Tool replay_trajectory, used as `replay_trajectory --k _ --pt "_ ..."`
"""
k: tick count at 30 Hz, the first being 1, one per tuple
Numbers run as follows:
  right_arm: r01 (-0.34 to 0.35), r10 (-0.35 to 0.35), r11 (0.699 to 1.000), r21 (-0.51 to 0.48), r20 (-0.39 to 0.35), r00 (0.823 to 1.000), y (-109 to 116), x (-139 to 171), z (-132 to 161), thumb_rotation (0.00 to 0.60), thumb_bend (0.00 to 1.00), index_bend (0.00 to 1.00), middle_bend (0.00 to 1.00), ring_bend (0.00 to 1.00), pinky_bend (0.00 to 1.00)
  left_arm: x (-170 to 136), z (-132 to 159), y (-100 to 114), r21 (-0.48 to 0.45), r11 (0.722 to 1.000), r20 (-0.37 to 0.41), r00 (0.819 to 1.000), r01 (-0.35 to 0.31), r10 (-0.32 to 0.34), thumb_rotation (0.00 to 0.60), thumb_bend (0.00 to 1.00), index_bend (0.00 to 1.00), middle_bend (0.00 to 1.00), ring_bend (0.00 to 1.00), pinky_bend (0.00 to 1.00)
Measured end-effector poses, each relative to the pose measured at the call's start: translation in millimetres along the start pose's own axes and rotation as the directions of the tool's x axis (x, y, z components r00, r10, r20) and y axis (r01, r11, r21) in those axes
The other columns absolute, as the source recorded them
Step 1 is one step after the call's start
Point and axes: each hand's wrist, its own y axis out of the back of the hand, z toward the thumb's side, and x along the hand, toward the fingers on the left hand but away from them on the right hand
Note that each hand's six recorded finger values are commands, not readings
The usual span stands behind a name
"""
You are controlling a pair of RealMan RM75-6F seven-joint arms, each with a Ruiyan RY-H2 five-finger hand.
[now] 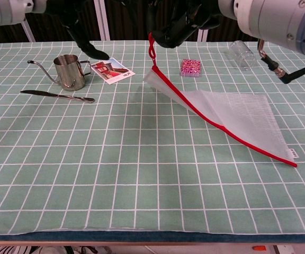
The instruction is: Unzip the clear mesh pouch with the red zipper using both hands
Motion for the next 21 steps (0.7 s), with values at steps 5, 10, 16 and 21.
replay_trajectory --k 5,10,16,21 --pt "-0.006 0.006 1.0 0.002 0.008 1.0 -2 1 0 0.6 0.58 0.61 1.0 1.0 0.95 12 16 -11 -0.04 0.999 0.019 0.999 0.032 -0.032 0.6 0.21 0.33 0.07 0.0 0.0" --pt "-0.006 0.006 1.0 0.001 0.013 1.0 -2 2 0 0.6 0.58 0.61 1.0 1.0 0.95 15 28 -21 -0.068 0.996 0.035 0.998 0.053 -0.051 0.6 0.23 0.37 0.1 0.0 0.0" --pt "-0.008 0.008 1.0 -0.002 0.021 1.0 -3 3 -2 0.6 0.58 0.61 1.0 1.0 0.95 18 37 -28 -0.091 0.994 0.044 0.997 0.063 -0.059 0.6 0.24 0.4 0.11 0.0 0.0" --pt "-0.011 0.011 1.0 -0.001 0.027 1.0 -4 4 -5 0.6 0.58 0.62 1.0 1.0 0.95 20 43 -33 -0.11 0.992 0.05 0.997 0.065 -0.06 0.6 0.29 0.44 0.12 0.0 0.0"
